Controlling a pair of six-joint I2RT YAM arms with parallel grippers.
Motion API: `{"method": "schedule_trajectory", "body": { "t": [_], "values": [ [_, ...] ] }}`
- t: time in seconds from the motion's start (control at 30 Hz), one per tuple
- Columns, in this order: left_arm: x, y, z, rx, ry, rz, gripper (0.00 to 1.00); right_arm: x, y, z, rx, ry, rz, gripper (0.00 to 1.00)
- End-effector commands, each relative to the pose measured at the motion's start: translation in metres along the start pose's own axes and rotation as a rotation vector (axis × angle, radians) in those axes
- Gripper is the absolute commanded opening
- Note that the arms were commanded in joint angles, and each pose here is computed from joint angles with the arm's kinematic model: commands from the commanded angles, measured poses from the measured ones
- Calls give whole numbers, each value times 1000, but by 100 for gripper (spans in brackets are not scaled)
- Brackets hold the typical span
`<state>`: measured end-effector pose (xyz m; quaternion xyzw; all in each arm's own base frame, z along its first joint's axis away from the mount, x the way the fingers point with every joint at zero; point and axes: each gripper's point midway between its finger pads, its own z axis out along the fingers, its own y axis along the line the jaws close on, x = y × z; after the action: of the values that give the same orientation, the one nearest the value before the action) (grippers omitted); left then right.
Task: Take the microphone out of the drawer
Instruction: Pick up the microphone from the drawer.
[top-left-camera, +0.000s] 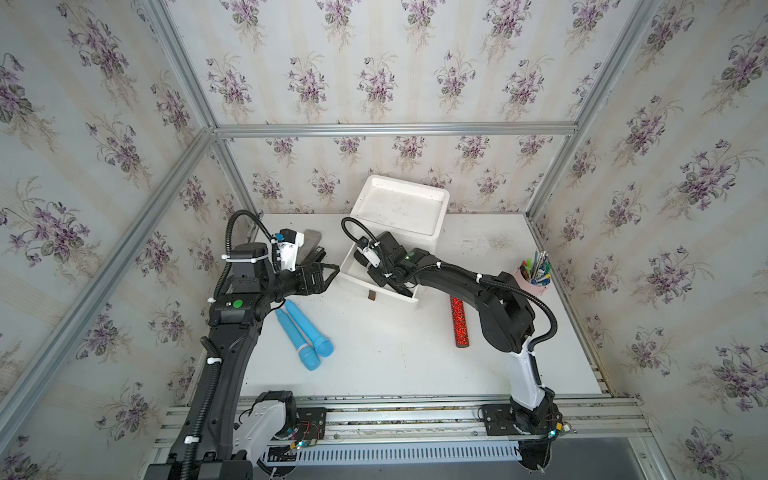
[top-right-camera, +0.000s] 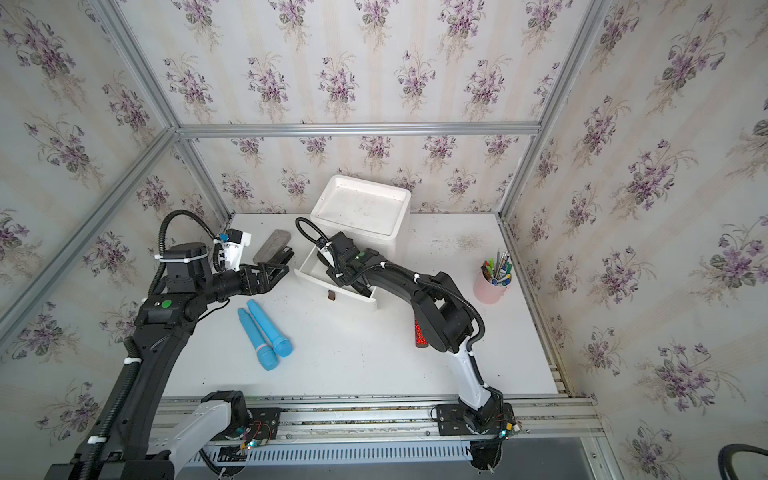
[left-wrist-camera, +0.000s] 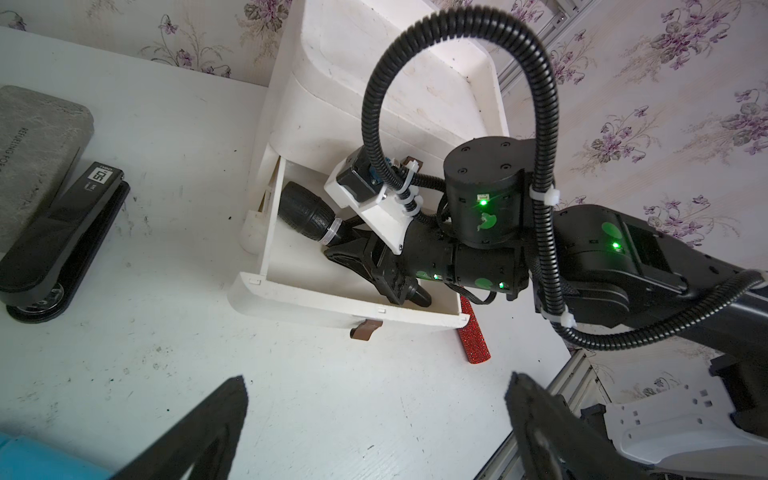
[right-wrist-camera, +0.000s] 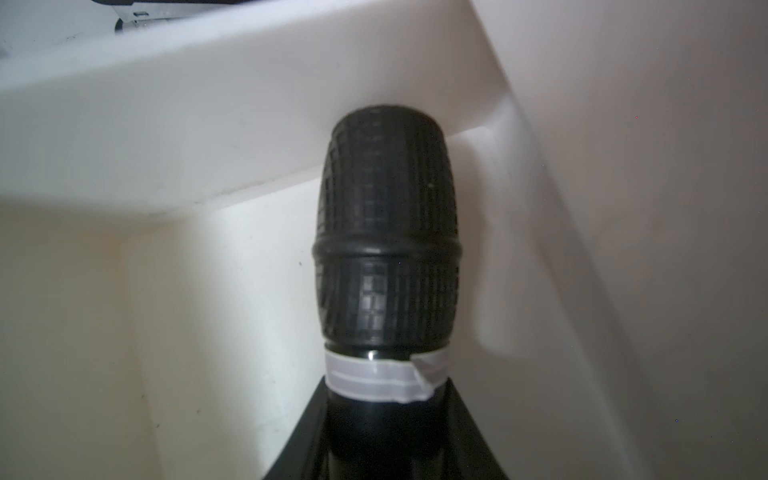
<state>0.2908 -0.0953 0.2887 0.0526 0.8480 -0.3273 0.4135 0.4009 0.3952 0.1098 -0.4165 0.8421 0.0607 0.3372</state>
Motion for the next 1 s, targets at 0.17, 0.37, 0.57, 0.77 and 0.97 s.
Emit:
{"method": "schedule_trajectory", "body": {
  "t": [0.17, 0.37, 0.57, 0.77, 0.97],
  "values": [
    [-6, -3, -1, 8, -17, 20, 99, -14, -1, -21, -11, -45, -84, 3],
    [-6, -3, -1, 9, -15, 17, 99, -15, 0, -29, -19, -69, -113, 0],
    [-6, -3, -1, 10, -15, 18, 99, -22, 1, -40, -23, -125, -121, 0],
    [-6, -3, -1, 9, -16, 18, 99, -30, -2, -49, -14, -163, -113, 0],
    [-5, -3, -1, 9, -15, 18, 99, -39, -5, -61, -4, -215, -103, 0]
  ]
}}
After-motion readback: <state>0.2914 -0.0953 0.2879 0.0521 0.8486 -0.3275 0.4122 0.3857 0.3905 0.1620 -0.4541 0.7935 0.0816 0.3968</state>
